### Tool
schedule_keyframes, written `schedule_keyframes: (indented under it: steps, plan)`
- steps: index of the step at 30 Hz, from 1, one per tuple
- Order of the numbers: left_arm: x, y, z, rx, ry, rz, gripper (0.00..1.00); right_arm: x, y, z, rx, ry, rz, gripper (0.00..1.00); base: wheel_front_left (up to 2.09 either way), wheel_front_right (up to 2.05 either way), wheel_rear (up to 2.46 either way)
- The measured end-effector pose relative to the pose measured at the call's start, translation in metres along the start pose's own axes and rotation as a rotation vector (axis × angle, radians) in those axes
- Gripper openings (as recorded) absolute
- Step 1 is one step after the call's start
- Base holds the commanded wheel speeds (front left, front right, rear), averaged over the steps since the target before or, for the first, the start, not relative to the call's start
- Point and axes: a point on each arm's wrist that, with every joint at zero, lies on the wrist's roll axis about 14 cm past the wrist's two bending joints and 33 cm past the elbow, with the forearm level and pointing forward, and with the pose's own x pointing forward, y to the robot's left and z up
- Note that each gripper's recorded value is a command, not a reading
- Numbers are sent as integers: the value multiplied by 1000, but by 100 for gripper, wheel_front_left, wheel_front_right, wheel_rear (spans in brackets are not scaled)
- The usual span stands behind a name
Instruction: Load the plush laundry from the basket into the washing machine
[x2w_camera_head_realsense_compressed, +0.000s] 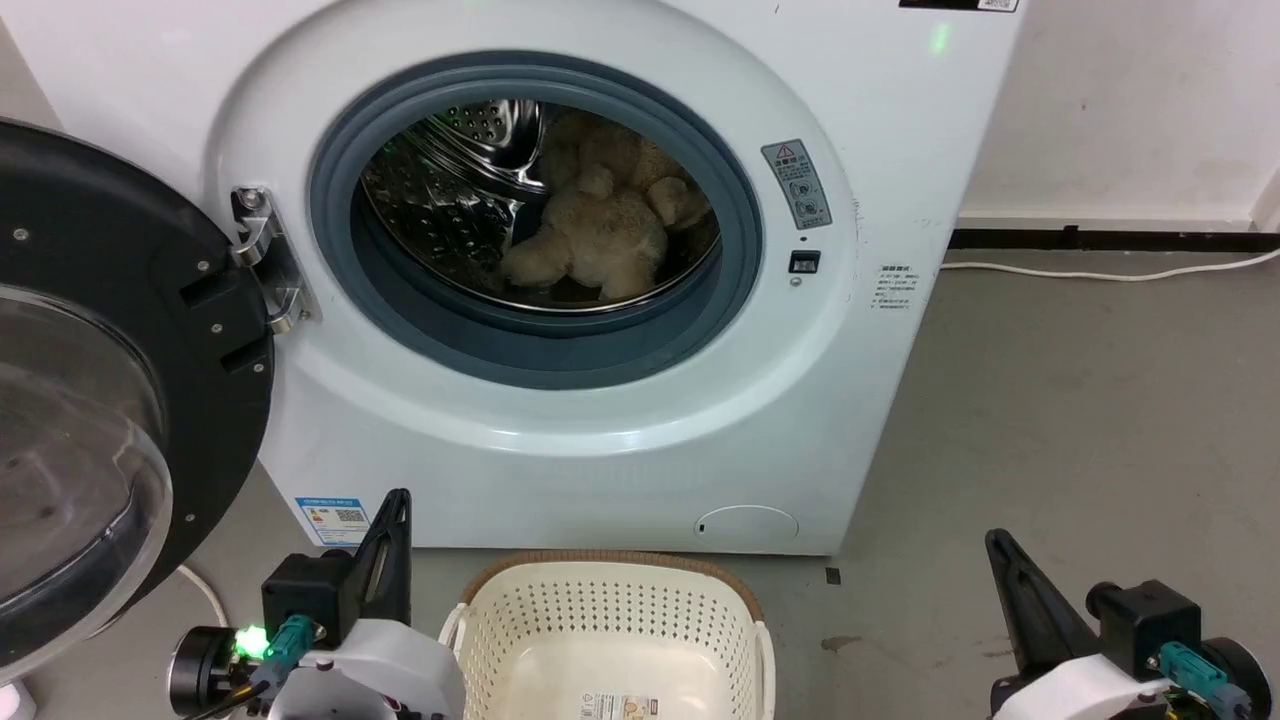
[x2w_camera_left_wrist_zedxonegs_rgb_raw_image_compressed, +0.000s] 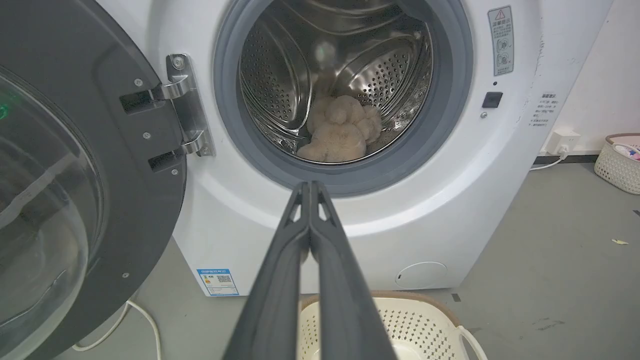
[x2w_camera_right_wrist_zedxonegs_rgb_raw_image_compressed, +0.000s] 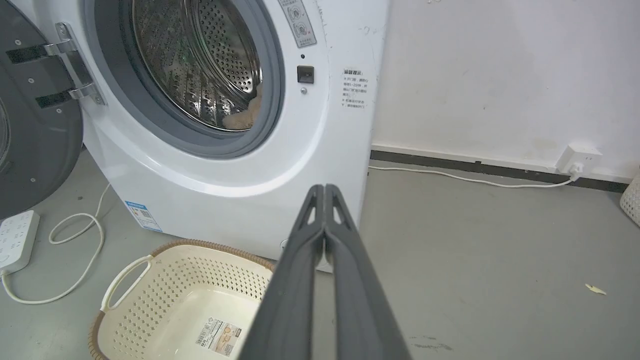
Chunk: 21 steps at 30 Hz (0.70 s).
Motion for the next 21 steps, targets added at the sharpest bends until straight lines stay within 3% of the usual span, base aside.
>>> schedule_keyframes:
  steps: [21]
  plan:
    - [5, 0, 3, 24, 10, 17, 0, 5, -1, 9, -39, 5, -3, 0, 0, 0, 0]
